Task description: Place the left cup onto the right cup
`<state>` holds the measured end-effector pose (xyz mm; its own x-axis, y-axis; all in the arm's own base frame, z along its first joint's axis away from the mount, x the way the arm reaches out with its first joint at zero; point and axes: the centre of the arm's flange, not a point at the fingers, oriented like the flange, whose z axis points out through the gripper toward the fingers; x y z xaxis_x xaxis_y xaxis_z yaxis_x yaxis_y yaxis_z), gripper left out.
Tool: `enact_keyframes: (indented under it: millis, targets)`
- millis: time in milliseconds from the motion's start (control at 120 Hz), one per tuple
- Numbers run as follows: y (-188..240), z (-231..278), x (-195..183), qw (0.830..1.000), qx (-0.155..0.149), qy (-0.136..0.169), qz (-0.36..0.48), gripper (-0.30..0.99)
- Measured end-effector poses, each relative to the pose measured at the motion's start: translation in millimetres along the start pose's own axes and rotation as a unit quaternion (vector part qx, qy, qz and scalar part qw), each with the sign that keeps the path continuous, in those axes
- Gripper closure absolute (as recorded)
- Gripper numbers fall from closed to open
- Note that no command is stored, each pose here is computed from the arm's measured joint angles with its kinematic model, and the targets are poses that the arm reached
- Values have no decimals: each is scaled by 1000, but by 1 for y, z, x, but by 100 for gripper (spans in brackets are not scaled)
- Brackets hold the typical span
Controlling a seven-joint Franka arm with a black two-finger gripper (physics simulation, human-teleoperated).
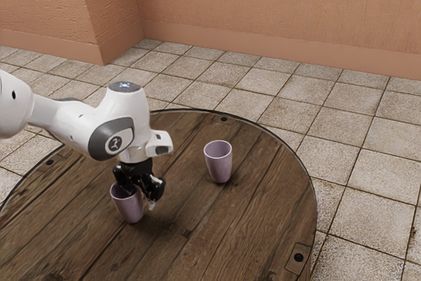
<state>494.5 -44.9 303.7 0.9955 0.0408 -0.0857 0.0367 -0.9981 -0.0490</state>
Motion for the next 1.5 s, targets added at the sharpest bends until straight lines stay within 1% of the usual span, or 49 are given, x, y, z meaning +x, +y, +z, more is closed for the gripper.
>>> enact_keyframes:
  millis: [67,150,233,350,467,567,808,958,1067,1192,1375,1500]
  targets:
    - [-2,0,0,1000,0,0,-2,56]
    - [-5,-1,1,1000,0,0,-5,65]
    - [-6,-1,2,1000,1,0,-6,70]
    - [-7,-2,2,1000,2,0,-6,74]
    - [-7,-8,5,1000,8,6,0,76]
    - [-7,-22,12,1000,16,17,7,76]
    - [-10,-91,45,998,30,54,7,76]
    - [-17,-123,58,997,33,62,0,76]
    - [-20,-136,73,998,35,61,-7,76]
    - [-12,-145,95,998,36,53,-5,76]
    - [2,-139,133,999,38,37,-1,76]
    - [7,-130,151,999,38,28,0,77]
